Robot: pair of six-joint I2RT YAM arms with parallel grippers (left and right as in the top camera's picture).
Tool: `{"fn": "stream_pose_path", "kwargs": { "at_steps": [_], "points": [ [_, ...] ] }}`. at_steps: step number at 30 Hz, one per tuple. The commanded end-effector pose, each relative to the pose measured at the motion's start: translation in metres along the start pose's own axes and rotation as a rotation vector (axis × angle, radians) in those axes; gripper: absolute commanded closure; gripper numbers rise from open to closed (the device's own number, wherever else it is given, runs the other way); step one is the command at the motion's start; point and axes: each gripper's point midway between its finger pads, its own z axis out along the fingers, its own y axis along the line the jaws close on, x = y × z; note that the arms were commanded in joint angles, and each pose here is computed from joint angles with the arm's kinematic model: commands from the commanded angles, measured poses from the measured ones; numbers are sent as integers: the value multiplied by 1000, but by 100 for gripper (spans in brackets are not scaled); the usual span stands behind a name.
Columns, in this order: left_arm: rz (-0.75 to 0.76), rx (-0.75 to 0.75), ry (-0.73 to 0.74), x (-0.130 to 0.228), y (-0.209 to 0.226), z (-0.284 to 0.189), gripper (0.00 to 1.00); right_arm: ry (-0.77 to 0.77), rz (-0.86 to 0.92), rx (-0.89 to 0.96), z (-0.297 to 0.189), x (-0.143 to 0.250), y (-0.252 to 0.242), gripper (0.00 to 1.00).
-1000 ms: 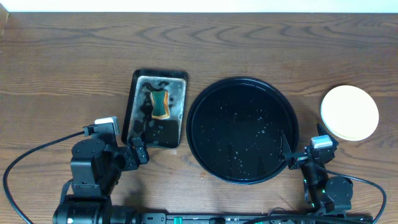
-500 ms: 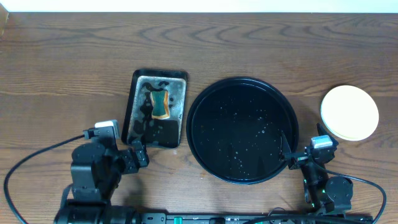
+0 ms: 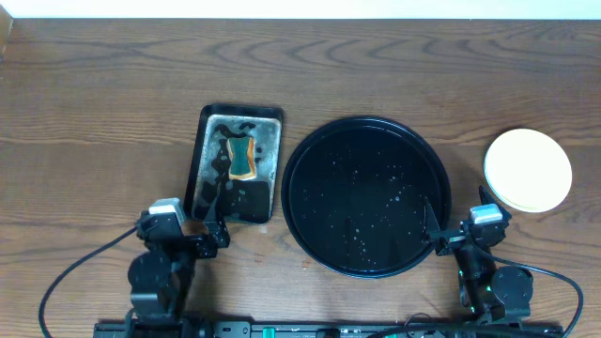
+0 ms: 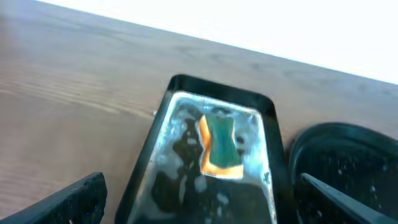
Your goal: Clean dirty plates on tray and stack at the side
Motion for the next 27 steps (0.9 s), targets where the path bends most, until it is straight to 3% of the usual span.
{"fn": "stream_pose_path", "kwargs": {
  "at_steps": [1, 8, 15, 27],
  "points": [
    [10, 27, -107, -3, 0, 5, 3, 0, -1, -8, 0, 0, 2, 1],
    [45, 39, -308, -28, -1, 9, 4, 0, -1, -8, 0, 0, 2, 1],
    [72, 20, -161, 7, 5, 17, 4, 0, -1, -8, 0, 0, 2, 1],
    [72, 20, -160, 7, 5, 17, 4, 0, -1, -8, 0, 0, 2, 1]
  ]
}}
